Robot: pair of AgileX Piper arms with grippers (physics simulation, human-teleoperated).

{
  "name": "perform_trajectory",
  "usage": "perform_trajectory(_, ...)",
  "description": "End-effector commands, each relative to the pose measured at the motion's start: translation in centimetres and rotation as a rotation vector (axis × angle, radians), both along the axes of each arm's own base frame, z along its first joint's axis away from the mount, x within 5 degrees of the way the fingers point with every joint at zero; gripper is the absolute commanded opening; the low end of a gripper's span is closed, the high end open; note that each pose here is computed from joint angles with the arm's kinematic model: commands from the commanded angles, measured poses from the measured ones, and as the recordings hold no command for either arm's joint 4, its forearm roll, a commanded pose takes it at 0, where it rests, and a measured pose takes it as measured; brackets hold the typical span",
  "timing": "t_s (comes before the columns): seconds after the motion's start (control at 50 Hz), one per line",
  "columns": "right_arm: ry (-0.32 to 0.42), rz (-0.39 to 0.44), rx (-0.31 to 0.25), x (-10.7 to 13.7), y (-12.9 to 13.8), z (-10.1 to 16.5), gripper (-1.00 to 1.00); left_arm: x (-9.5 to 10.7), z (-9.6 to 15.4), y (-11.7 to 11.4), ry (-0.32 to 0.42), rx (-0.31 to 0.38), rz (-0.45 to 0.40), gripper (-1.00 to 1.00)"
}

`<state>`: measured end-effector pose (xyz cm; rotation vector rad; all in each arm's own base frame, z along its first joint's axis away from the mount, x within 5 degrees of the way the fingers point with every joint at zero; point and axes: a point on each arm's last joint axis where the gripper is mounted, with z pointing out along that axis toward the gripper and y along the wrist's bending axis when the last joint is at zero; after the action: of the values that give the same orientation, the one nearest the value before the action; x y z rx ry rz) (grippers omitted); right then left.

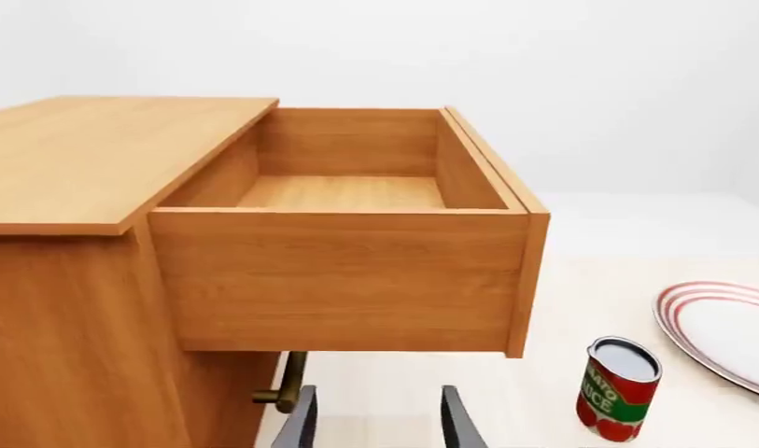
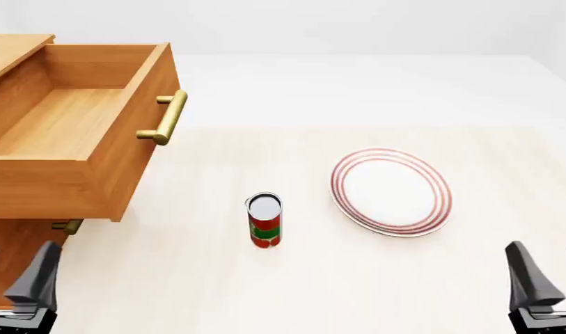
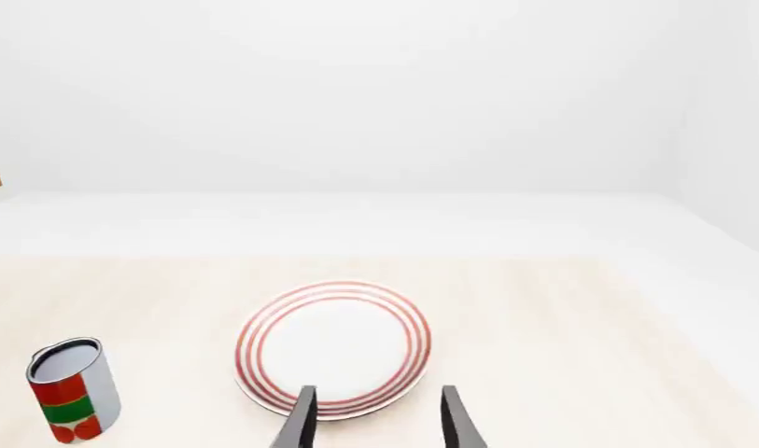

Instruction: Put the bowl in the top drawer of the cabinet.

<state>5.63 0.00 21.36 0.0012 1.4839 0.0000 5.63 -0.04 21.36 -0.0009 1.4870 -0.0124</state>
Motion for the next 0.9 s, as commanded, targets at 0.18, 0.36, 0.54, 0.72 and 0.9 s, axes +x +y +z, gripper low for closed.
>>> perform_trajectory(0.18, 0.002, 0.010, 0.001, 0.1, 0.1, 0.2, 1.00, -0.1, 0.6, -0.1, -0.009, -0.023, -0.021, 1.00)
perform_trajectory(0.36, 0.008, 0.009, 0.002, 0.2, 0.1, 0.0, 1.00, -0.2, 1.2, -0.3, -0.025, -0.025, -0.063, 1.00)
perform_trajectory(0.54, 0.008, 0.009, 0.001, 0.2, 0.1, 0.0, 1.00, -0.2, 0.6, -0.4, 0.016, -0.022, -0.069, 1.00)
perform_trajectory(0.72, 0.008, 0.009, 0.001, 0.2, 0.1, 0.0, 1.00, -0.2, 0.8, -0.4, 0.020, -0.035, -0.071, 1.00)
perform_trajectory(0.9, 0.008, 0.009, 0.001, 0.2, 0.0, 0.0, 1.00, 0.0, 1.4, -0.6, 0.083, -0.056, -0.101, 1.00)
